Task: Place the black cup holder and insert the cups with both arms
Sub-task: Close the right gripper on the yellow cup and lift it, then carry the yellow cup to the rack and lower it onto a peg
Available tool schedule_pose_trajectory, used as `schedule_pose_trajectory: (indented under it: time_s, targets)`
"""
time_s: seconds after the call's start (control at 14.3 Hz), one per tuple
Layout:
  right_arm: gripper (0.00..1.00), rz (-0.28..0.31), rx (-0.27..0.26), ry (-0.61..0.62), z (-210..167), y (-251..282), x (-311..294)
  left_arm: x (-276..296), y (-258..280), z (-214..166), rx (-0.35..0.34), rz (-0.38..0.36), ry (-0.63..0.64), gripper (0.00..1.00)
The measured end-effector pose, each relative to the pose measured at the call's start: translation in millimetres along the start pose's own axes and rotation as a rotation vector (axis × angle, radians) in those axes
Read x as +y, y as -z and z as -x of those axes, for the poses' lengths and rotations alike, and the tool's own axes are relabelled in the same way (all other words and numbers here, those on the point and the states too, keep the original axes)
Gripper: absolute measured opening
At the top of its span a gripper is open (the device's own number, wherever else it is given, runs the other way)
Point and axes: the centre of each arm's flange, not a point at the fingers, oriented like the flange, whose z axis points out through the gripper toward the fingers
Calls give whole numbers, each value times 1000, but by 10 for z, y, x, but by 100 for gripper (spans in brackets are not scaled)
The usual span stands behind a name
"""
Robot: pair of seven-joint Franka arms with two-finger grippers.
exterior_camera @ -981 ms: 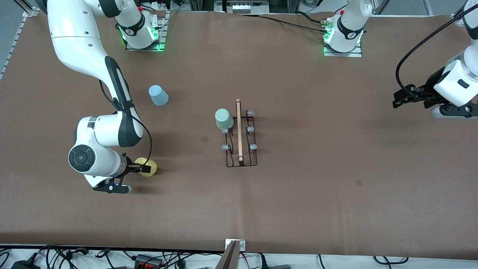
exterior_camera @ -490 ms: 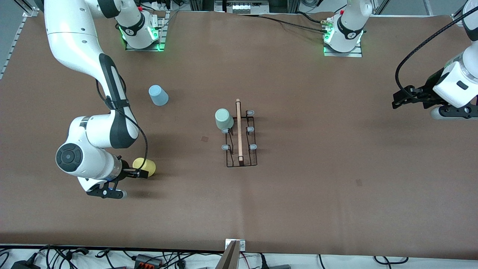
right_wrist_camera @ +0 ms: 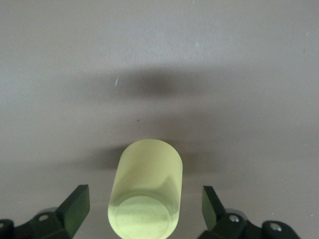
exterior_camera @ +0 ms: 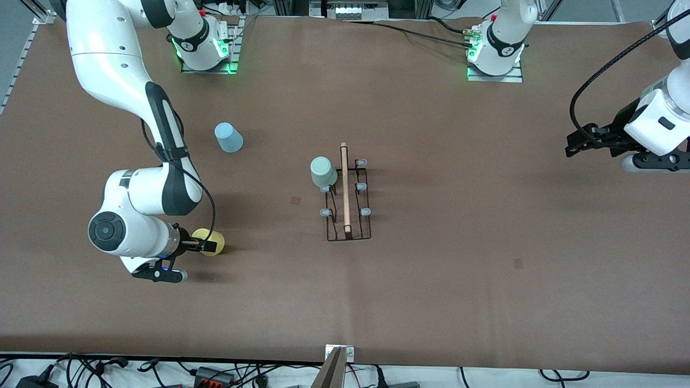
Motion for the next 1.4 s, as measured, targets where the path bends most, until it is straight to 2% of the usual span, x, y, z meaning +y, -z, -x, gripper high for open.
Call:
schedule_pose_trajectory:
  time_s: [0.21,0.56,0.63,0.7,0.77,0.84,0.91,1.05,1.19,1.4]
  targets:
    - [100,-33,-23,-17,25,-55,-26,0,-1,-1,0,0,0,100]
    - [100,-27,-52,-18,65,-211,-17,6,-2,-1,0,0,-1,100]
    - [94,-25,-58,-19,73,-242,-9,6,-2,-1,0,0,-1,100]
    - [93,-24,-62,-19,78,-258,-2,7,-2,-1,0,0,-1,100]
    - [85,-23,-64,-18,80,-258,2,7,-3,-1,0,0,-1,100]
    - [71,-23,-68,-18,83,-249,0,7,-3,-1,0,0,-1,100]
    - [67,-23,-72,-16,85,-213,-9,8,-3,-1,0,0,-1,100]
    - [67,-29,-68,-1,66,-27,-99,12,-3,-1,-1,0,-2,100]
    - [67,-44,-46,39,60,393,-348,14,-4,-1,-1,0,-2,100]
    - [67,-71,1,111,334,1063,-1136,13,-5,-1,-1,0,-2,100]
